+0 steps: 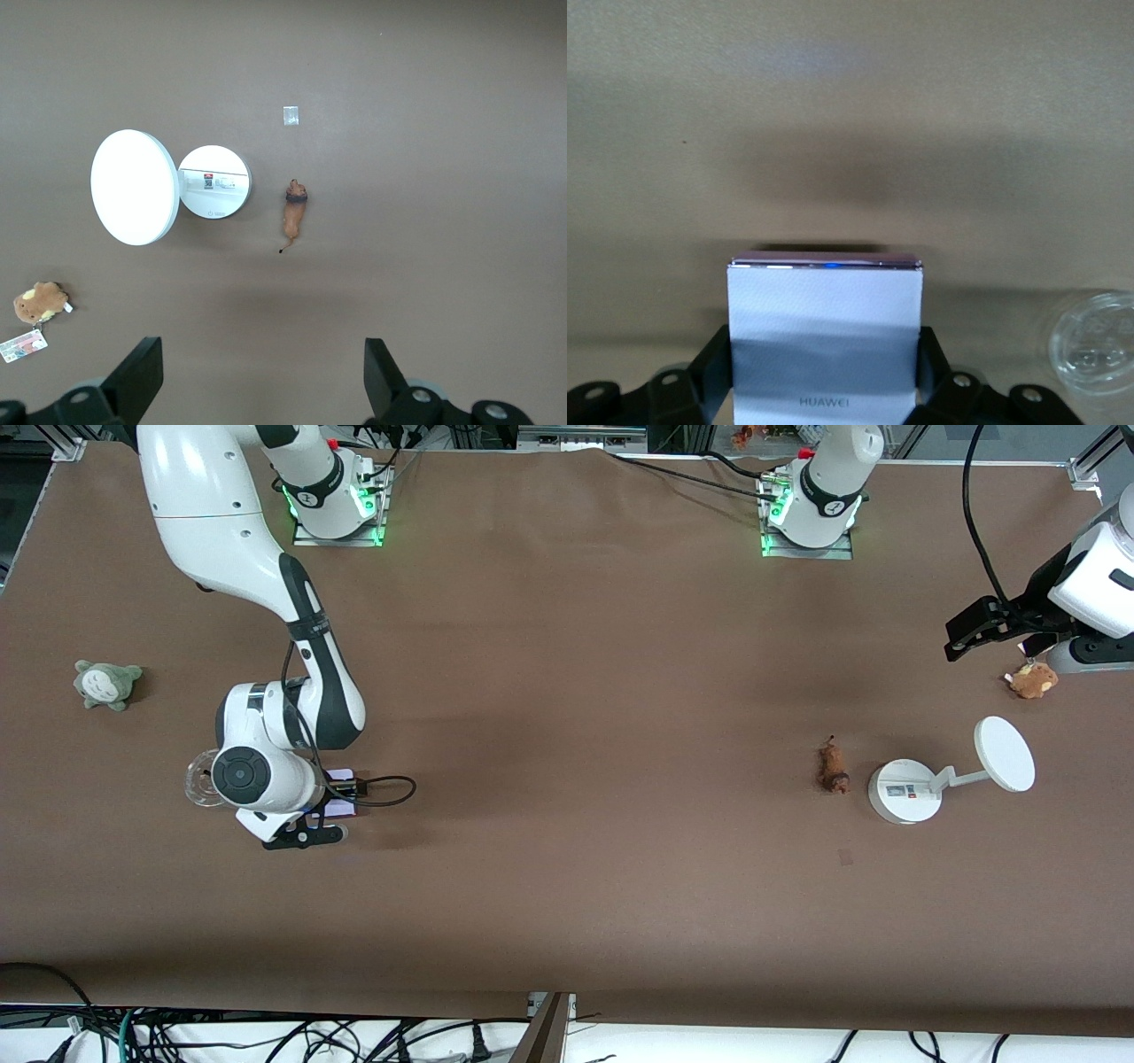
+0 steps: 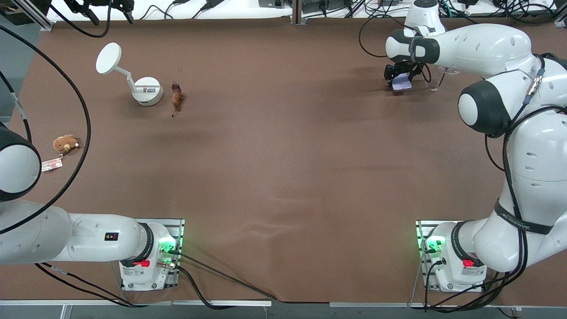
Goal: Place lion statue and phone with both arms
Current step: 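Lower the phone beside the glass cup and open the right gripper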
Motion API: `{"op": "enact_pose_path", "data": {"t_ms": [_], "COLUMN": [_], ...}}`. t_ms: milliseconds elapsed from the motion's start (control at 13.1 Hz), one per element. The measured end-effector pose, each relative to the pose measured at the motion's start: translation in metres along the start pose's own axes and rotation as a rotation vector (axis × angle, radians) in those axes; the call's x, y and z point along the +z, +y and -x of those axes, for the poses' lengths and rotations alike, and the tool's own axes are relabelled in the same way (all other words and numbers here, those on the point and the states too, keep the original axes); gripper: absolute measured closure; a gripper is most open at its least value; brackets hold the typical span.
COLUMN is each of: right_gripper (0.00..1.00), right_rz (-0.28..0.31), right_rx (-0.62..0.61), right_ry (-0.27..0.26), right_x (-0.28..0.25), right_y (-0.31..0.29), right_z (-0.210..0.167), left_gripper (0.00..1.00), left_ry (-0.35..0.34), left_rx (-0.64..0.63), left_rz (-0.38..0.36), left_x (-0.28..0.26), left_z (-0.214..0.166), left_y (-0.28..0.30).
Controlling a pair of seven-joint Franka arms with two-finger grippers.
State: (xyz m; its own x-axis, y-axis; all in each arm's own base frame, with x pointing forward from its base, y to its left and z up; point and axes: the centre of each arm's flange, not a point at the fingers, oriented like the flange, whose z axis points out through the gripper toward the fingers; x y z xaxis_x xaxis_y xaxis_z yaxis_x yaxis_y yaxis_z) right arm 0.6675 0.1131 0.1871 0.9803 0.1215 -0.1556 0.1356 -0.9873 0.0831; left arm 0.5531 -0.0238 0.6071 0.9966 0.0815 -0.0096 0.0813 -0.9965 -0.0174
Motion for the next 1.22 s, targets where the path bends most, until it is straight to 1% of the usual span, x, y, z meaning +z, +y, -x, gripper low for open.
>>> {"op": "enact_pose_path", "data": {"t_ms": [686, 914, 1067, 1219], "right_gripper": [0.16, 0.14, 0.00, 0.00], "right_rz": [0.000, -0.001, -0.002, -0.005], "right_rx": [0.003, -0.004, -0.011, -0.014], "right_ry": [-0.013, -0.013, -0.007, 0.011], "right_x": [0.005, 0.005, 0.002, -0.009], "right_y": [0.003, 0.005, 0.005, 0.005], "right_z": [0.003, 0.003, 0.002, -0.001], "left_gripper": [0.00, 0.00, 0.00, 0.00], "left_ry": [0.000, 0.000, 0.000, -0.001], "left_rx": [0.003, 0.003, 0.004, 0.004], "left_rz": [0.000, 0.000, 0.000, 0.000], "left_x": [0.000, 0.000, 0.000, 0.000], "left_z": [0.000, 0.000, 0.000, 0.000], "left_y": [0.002, 0.002, 0.002, 0.002]}}
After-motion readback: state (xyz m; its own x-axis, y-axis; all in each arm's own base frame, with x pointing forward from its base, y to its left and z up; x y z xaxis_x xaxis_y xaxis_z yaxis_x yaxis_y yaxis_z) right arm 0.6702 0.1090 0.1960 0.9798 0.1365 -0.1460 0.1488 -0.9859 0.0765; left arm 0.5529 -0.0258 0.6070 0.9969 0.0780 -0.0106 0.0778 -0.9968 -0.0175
